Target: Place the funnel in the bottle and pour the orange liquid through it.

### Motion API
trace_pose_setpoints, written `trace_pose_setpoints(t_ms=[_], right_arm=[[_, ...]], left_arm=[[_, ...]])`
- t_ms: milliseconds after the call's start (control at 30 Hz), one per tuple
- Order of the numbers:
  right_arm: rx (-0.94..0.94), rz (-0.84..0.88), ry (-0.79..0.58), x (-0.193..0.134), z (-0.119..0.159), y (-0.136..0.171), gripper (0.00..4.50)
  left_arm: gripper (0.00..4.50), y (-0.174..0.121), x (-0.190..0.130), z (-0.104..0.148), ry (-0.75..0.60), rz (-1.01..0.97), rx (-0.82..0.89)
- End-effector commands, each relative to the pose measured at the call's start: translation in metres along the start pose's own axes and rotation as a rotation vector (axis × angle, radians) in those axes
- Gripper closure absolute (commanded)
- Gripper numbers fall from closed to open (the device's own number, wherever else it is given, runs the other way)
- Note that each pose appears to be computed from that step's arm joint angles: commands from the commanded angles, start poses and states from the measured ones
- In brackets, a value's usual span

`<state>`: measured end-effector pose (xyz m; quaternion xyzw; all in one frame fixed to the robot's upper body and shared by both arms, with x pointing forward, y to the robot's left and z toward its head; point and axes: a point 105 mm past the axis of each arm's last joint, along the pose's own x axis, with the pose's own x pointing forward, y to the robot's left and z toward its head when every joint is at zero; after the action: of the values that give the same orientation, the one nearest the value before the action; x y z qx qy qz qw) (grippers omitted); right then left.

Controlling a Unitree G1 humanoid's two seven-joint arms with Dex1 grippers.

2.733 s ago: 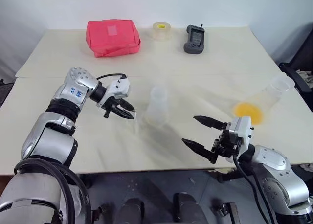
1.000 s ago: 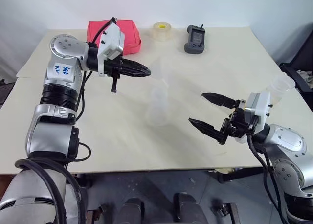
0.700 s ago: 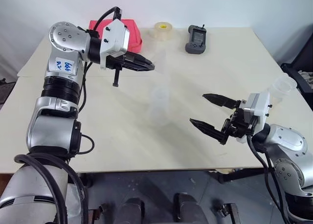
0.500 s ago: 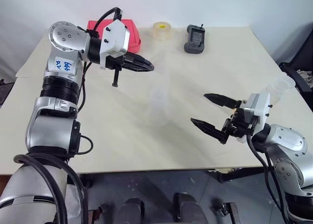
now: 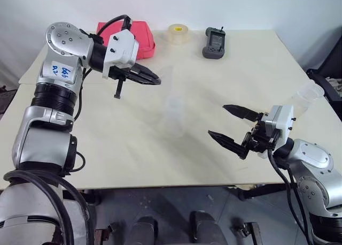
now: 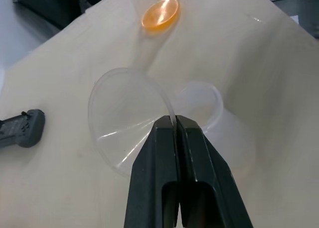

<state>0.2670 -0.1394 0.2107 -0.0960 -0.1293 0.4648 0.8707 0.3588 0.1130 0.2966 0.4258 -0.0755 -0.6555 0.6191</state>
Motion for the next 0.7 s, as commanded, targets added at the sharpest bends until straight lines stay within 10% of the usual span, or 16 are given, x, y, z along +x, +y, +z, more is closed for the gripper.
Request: trace_pose_setpoints(t_ms=[33, 500, 700], right_arm=[[-0.038, -0.005, -0.041, -0.001, 0.012, 0.000, 0.00], [-0.040, -0.010, -0.040, 0.000, 0.011, -0.001, 0.00], [-0.045, -0.017, -0.042, 0.000, 0.011, -0.001, 0.00]], left_arm=[[4.48, -0.011, -0.002, 0.009, -0.006, -0.125, 0.048], [4.48, -0.013, 0.016, 0.014, 0.055, -0.241, 0.160], [2.97, -0.018, 0.020, 0.017, 0.085, -0.311, 0.152]])
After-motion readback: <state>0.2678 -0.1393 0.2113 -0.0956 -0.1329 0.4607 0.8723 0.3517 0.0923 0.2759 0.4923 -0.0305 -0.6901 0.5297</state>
